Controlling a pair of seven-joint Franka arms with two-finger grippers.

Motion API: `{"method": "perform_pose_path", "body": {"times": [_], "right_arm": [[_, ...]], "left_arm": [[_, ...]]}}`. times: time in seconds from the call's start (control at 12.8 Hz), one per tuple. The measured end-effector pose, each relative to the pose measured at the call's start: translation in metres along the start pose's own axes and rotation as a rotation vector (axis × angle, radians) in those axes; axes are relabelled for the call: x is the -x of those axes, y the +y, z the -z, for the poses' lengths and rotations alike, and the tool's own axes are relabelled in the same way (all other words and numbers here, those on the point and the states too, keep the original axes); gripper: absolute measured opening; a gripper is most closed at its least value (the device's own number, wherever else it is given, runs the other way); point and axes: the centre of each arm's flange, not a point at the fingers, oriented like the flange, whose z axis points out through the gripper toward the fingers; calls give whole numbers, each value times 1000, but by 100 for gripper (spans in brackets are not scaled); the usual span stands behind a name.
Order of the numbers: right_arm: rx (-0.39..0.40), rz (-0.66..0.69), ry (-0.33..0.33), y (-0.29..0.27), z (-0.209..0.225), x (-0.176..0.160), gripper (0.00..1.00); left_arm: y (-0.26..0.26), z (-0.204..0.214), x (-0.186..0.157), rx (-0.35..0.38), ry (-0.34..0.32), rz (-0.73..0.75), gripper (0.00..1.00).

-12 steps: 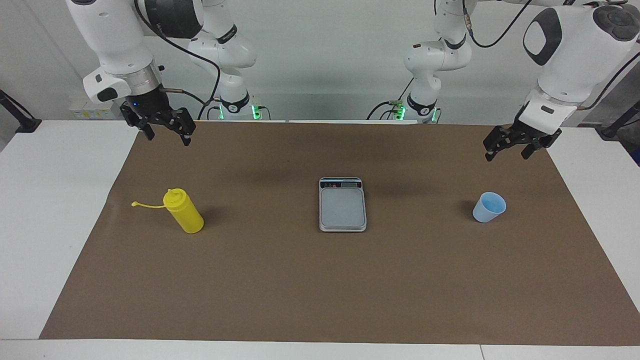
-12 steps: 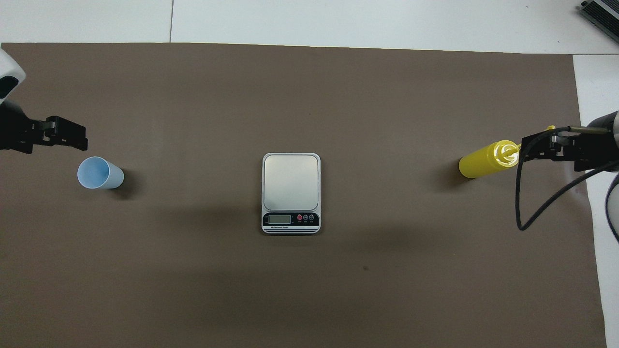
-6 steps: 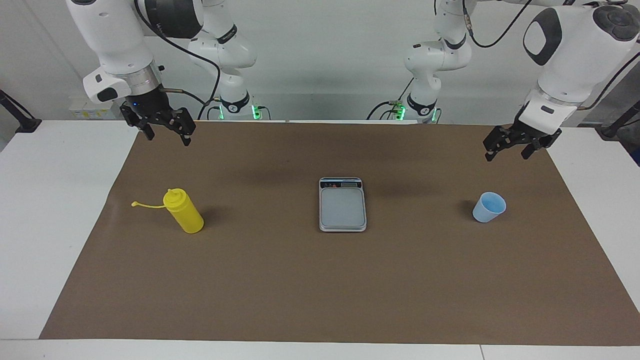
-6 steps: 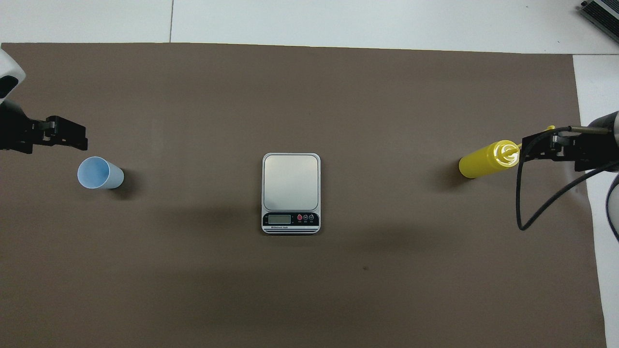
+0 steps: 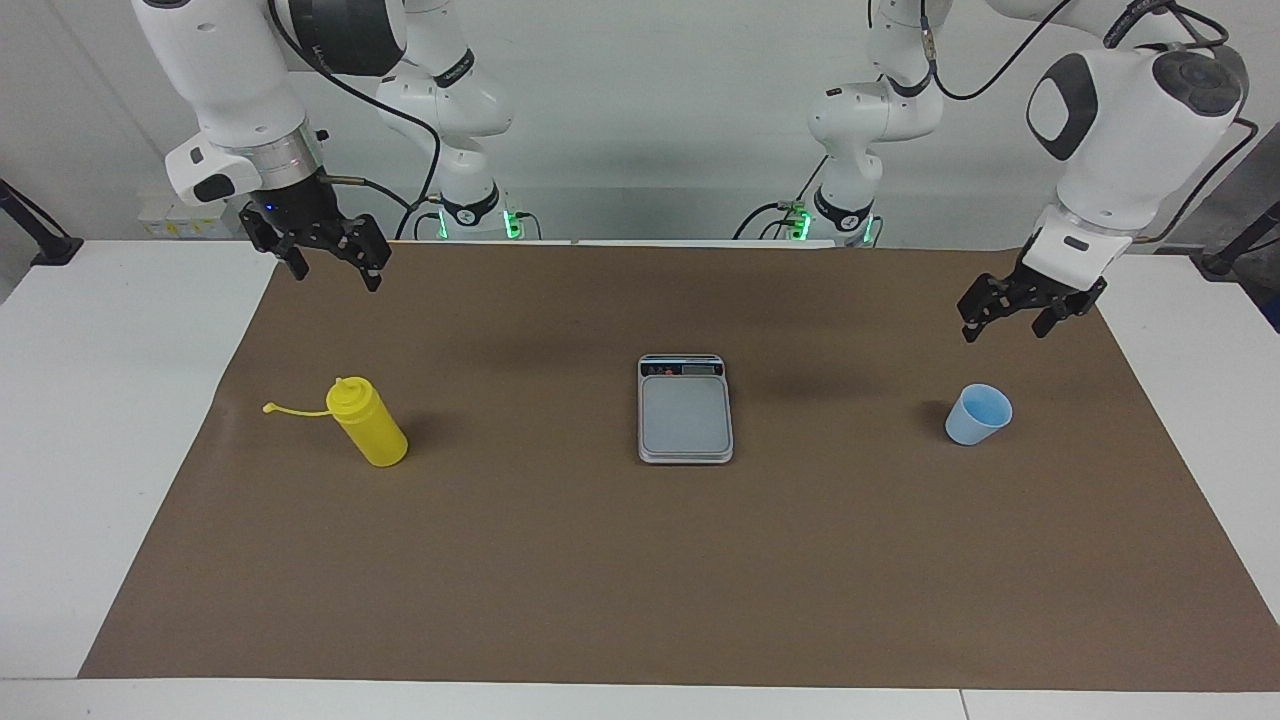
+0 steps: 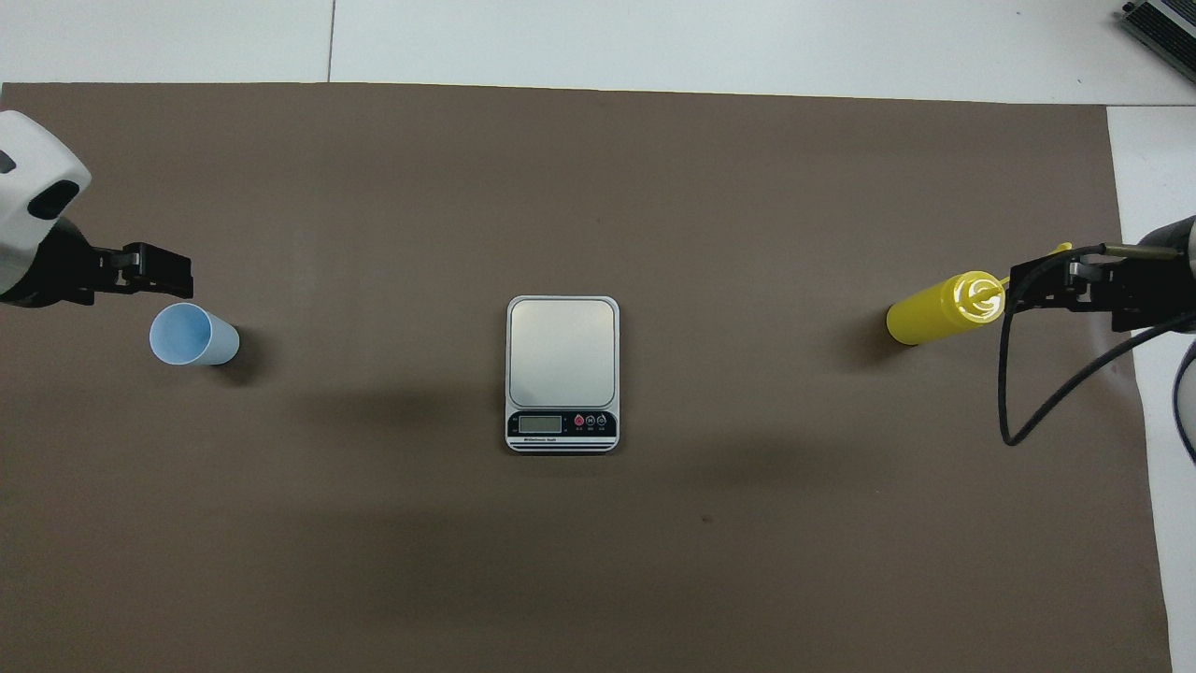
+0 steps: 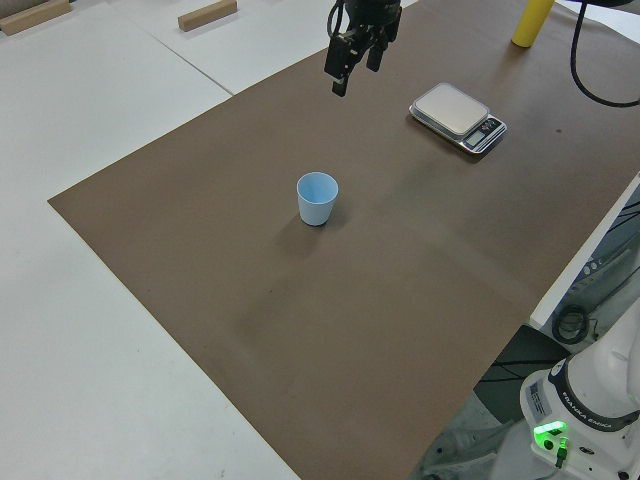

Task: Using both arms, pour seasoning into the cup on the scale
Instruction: 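Move the left gripper down around the light blue cup, then close the left gripper on the blue cup and lift it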

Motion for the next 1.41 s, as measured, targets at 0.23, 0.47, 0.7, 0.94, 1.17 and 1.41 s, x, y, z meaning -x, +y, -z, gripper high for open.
{"method": "perform_pose_path", "body": {"times": [0.23,0.47,0.7,0.94,1.17,1.41], "right_arm": [[0,0,0,0,0,0,100],[0,-1,0,0,0,0,100],[0,-1,0,0,0,0,100],[0,-1,0,0,0,0,100],[0,-1,0,0,0,0,100],[0,-1,0,0,0,0,100]], "left_arm": [[-14,-46,7,-1,18,6,100],[-26,-88,13,0,35,19,100],[-26,-115,21,1,48,17,100],[-25,-134,27,2,76,16,100],[-25,-151,31,3,77,16,100],[-25,-161,31,5,75,16,100]]}}
